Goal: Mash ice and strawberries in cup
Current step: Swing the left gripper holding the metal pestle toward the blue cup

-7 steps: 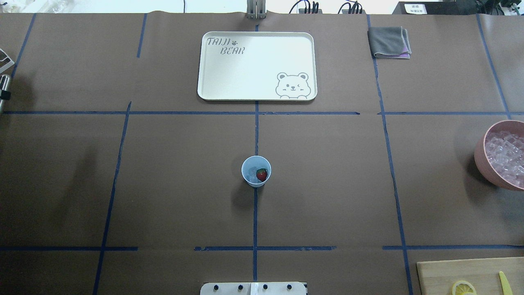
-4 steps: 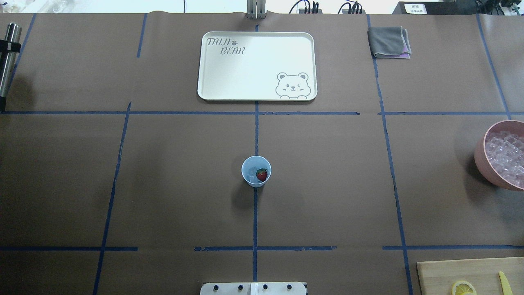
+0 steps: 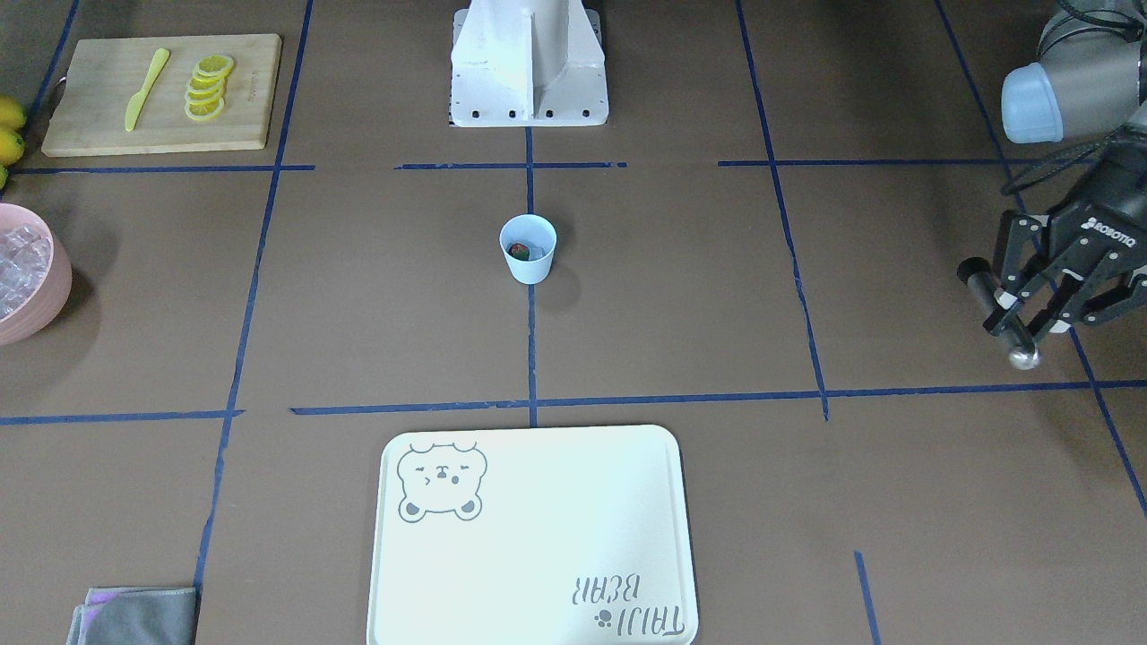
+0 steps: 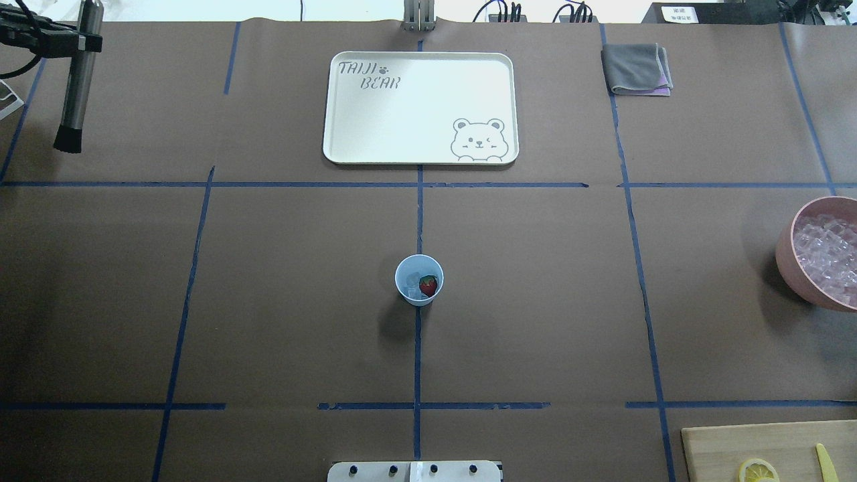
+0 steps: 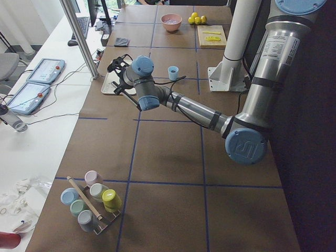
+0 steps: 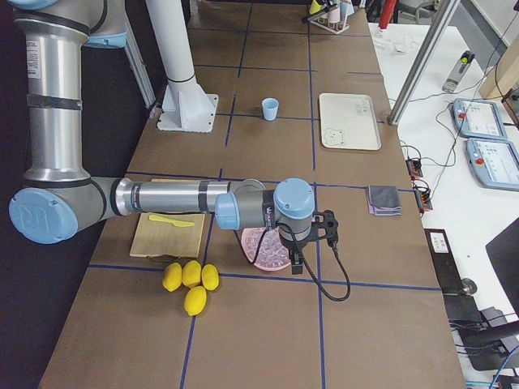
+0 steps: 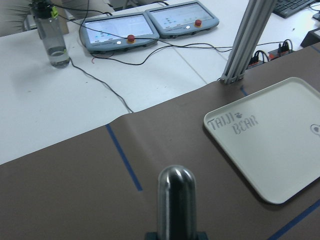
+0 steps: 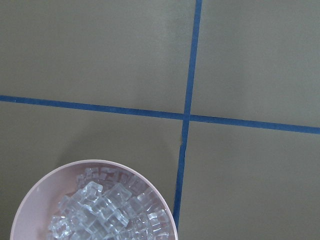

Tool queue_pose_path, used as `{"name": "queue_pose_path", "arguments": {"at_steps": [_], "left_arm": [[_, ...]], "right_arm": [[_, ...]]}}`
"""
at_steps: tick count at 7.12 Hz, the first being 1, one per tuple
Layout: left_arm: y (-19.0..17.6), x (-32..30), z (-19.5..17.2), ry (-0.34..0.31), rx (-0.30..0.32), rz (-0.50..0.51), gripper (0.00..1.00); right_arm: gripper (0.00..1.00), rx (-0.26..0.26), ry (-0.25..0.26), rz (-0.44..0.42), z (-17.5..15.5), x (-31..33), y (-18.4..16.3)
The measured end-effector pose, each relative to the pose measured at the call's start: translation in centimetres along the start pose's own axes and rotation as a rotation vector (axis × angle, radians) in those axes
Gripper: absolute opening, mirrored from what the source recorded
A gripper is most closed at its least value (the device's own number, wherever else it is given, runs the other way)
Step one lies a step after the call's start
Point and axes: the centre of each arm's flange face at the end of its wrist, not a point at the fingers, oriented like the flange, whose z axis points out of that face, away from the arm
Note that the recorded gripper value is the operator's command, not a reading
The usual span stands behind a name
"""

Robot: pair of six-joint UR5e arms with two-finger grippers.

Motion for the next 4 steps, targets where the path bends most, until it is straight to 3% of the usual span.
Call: {"name": "queue_pose_path", "arguments": {"at_steps": [4], "left_arm": [[2.2, 11.7, 3.8, 0.175, 0.343, -0.053, 0.0]], "right_arm": [[0.99, 0.018, 0.0, -0.017, -0.9, -1.0, -0.2]]}}
